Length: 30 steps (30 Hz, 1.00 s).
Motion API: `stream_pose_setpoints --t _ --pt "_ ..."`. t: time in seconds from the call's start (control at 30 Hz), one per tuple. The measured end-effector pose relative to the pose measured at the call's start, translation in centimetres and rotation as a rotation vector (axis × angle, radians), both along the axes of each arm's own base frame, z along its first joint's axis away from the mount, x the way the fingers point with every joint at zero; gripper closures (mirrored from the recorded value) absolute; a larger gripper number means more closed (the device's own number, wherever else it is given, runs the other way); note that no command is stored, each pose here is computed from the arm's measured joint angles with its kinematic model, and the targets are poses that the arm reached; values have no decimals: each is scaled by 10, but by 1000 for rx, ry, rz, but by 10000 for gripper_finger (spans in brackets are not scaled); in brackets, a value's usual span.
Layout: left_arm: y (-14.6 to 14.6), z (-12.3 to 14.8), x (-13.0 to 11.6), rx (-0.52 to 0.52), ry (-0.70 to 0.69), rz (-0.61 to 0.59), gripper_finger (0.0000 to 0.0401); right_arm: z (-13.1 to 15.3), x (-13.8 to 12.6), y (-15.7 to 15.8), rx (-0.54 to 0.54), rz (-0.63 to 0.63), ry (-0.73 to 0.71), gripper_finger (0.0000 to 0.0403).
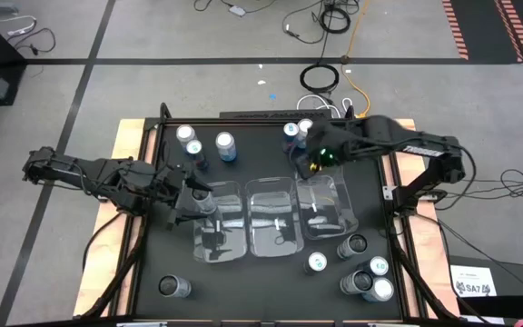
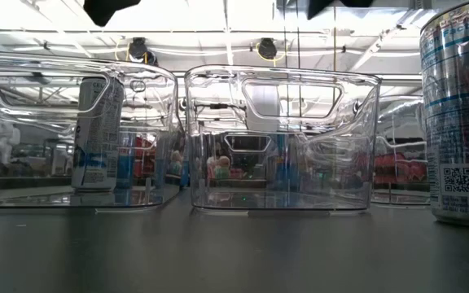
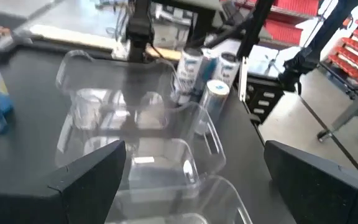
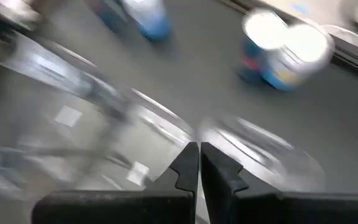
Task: Sort soda cans
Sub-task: Adjust the left transparent bin
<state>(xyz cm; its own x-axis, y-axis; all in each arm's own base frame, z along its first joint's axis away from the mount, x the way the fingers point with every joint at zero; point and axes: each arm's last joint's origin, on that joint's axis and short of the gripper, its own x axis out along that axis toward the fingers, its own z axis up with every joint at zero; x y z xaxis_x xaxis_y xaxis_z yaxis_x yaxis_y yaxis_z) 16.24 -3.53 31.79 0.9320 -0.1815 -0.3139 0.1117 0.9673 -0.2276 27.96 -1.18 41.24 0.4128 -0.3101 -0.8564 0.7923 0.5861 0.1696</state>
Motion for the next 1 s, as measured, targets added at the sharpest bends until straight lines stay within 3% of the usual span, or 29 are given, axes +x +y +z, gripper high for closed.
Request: stream_pose_setpoints --t 0.1,0.2,0.33,0.47,0.67,0.8,1.0 --pt "-1 0 0 -13 3 -22 10 -27 -4 13 1 -47 186 389" --pt "0 1 -3 -16 -7 -23 10 -58 -11 32 68 -40 266 396" --pt "1 4 -9 -18 -21 -23 10 -85 -35 53 190 -108 196 401" --pt "2 5 -13 -14 -25 -23 10 -100 -49 59 303 -222 0 402" --pt "6 6 -14 24 -37 36 10 -121 -9 41 335 -106 -293 402" --pt "9 6 -14 32 -35 44 10 -129 22 22 321 5 -331 403" --pt "10 4 -20 -4 4 9 10 -112 58 3 166 197 -340 403"
